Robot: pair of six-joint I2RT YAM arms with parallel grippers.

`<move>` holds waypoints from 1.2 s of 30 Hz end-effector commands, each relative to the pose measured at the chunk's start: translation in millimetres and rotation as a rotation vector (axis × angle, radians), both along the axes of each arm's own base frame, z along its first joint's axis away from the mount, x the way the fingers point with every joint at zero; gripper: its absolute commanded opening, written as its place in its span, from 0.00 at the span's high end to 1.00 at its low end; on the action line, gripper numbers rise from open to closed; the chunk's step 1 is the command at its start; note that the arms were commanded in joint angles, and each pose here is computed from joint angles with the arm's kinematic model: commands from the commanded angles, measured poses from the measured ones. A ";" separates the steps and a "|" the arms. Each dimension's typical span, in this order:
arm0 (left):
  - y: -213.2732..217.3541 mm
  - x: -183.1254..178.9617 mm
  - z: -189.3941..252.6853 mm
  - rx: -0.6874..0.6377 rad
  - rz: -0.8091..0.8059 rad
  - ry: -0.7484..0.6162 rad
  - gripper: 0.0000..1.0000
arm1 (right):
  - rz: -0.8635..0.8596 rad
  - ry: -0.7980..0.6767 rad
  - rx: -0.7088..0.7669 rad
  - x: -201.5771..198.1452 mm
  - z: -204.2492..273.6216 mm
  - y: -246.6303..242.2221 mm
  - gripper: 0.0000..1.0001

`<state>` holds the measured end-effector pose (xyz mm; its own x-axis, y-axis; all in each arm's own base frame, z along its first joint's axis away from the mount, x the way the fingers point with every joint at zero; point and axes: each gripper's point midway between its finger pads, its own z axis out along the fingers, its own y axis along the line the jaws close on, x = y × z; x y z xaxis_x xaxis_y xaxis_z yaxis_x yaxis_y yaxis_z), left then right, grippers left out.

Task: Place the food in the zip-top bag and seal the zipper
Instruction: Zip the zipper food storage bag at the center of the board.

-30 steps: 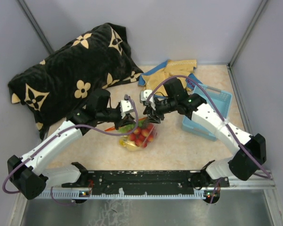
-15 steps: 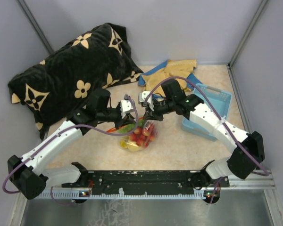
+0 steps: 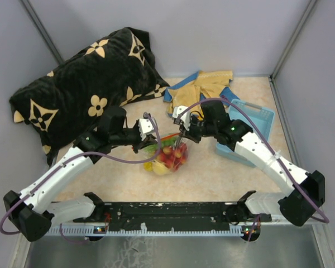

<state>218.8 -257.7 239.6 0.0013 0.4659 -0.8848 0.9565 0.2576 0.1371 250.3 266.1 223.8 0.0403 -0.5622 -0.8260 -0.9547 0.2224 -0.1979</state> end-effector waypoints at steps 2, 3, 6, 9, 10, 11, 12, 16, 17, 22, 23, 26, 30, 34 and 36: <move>11.6 -3.5 6.5 0.017 0.030 -0.021 1.00 | -0.213 -0.105 0.013 30.1 23.7 -32.0 1.00; 12.5 -2.9 6.3 0.021 0.035 -0.021 1.00 | -0.225 -0.107 0.014 30.8 24.5 -34.3 1.00; 15.0 -2.8 7.8 0.029 0.046 -0.023 1.00 | -0.264 -0.117 0.023 33.2 26.6 -40.6 1.00; 19.0 -2.3 8.4 0.040 0.062 -0.026 1.00 | -0.310 -0.125 0.032 37.3 28.8 -47.9 1.00; 20.4 -2.6 9.0 0.042 0.067 -0.031 1.00 | -0.325 -0.129 0.034 38.8 29.8 -50.6 1.00; 22.1 -2.9 8.7 0.046 0.072 -0.032 1.00 | -0.338 -0.131 0.036 39.9 30.4 -52.7 1.00; 23.3 -3.4 8.6 0.047 0.076 -0.032 1.00 | -0.356 -0.134 0.038 42.1 31.4 -55.8 1.00; 29.4 -6.4 6.5 0.056 0.097 -0.028 1.00 | -0.402 -0.140 0.054 47.6 34.4 -62.7 1.00; 31.2 -7.2 5.6 0.058 0.103 -0.028 1.00 | -0.409 -0.143 0.058 48.2 35.1 -63.6 1.00; 39.6 -10.0 4.0 0.073 0.140 -0.016 1.00 | -0.469 -0.157 0.056 57.2 36.3 -72.5 1.00; 41.3 -10.7 3.3 0.075 0.147 -0.011 1.00 | -0.478 -0.161 0.058 58.6 37.7 -73.8 1.00; 46.6 -10.2 3.0 0.078 0.180 -0.012 1.00 | -0.483 -0.162 0.059 60.6 37.7 -74.6 1.00; 51.5 -5.6 -0.2 0.080 0.238 0.000 1.00 | -0.484 -0.158 0.065 63.8 36.6 -71.9 1.00; 56.5 4.4 1.9 0.070 0.309 -0.021 0.99 | -0.454 -0.150 0.087 65.4 38.6 -63.3 1.00; 51.4 6.8 4.7 0.033 0.316 -0.015 0.98 | -0.429 -0.141 0.112 65.6 40.4 -56.1 1.00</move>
<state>221.0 -213.9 242.6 -0.0939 0.5052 -0.8579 0.8687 0.4625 0.1773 288.9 215.1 232.5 -0.1210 -0.5201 -0.8455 -0.8048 0.5500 -0.2231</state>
